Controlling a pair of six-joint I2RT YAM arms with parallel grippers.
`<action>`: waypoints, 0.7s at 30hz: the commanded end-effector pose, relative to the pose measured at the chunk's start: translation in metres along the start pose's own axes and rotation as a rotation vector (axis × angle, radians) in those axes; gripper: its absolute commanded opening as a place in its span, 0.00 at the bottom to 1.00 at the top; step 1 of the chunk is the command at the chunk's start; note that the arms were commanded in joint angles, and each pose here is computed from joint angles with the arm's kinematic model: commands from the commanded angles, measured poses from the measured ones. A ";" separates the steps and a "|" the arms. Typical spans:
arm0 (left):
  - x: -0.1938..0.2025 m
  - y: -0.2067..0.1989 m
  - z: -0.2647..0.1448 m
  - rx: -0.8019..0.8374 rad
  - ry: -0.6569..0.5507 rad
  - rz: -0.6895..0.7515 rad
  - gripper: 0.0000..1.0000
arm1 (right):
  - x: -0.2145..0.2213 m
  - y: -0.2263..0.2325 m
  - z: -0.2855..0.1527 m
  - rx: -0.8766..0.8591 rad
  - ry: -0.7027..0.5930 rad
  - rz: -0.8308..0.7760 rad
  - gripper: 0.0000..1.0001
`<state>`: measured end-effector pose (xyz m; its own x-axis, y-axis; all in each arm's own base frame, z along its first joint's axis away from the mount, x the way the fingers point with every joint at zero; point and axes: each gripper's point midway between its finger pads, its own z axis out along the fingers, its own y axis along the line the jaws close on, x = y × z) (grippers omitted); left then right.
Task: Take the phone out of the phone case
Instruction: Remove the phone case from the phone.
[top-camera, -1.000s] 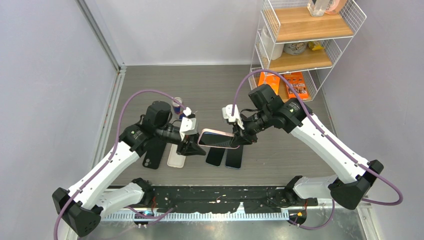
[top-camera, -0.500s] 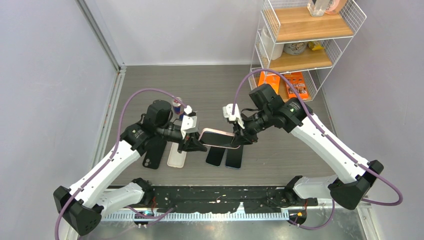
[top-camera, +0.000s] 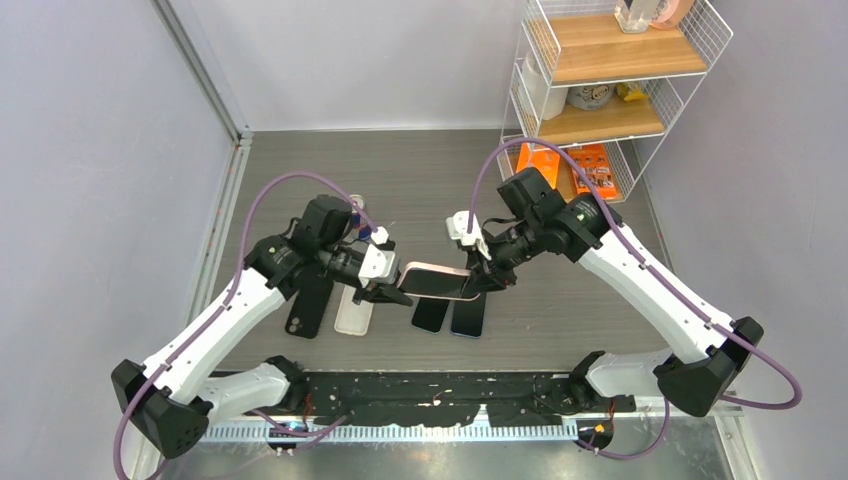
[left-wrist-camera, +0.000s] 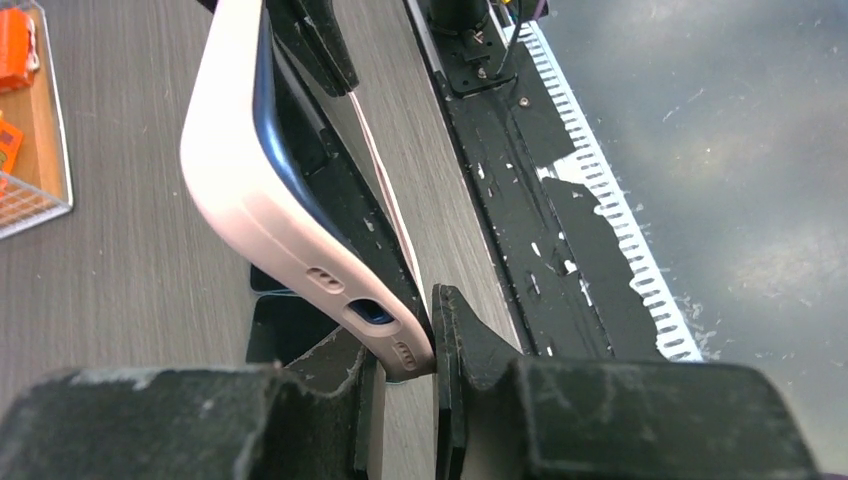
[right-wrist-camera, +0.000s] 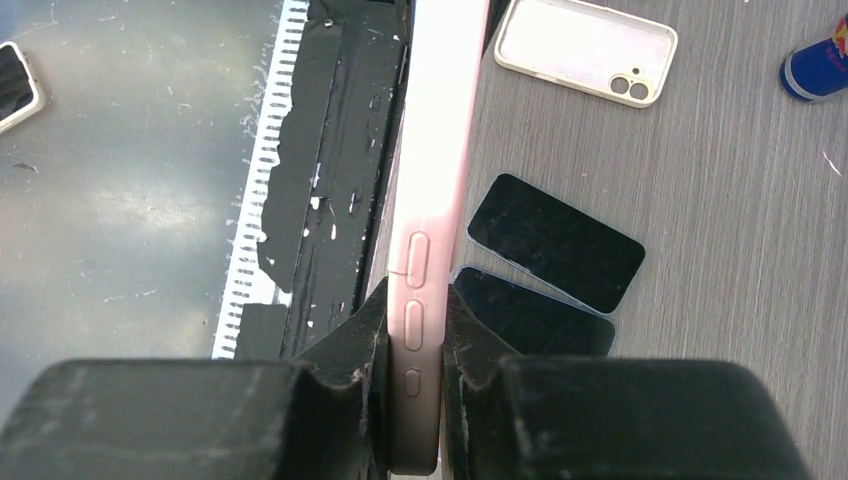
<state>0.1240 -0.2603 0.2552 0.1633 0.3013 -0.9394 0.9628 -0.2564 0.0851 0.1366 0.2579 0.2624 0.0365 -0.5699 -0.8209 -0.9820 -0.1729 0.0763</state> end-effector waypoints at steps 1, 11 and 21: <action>-0.013 -0.001 -0.003 0.057 -0.006 0.182 0.00 | -0.019 0.026 -0.002 -0.120 -0.097 -0.063 0.05; -0.019 0.008 -0.005 0.098 0.041 0.320 0.00 | -0.015 0.037 0.000 -0.184 -0.104 -0.053 0.05; -0.018 0.013 -0.006 0.132 0.110 0.419 0.00 | -0.014 0.041 0.003 -0.218 -0.115 -0.041 0.05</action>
<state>0.1199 -0.2575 0.2617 0.4012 0.3021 -0.8647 0.8543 -0.4641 0.2342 0.1293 0.2587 0.2645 0.0785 -0.5304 -0.8441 -0.9658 -0.2504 0.0676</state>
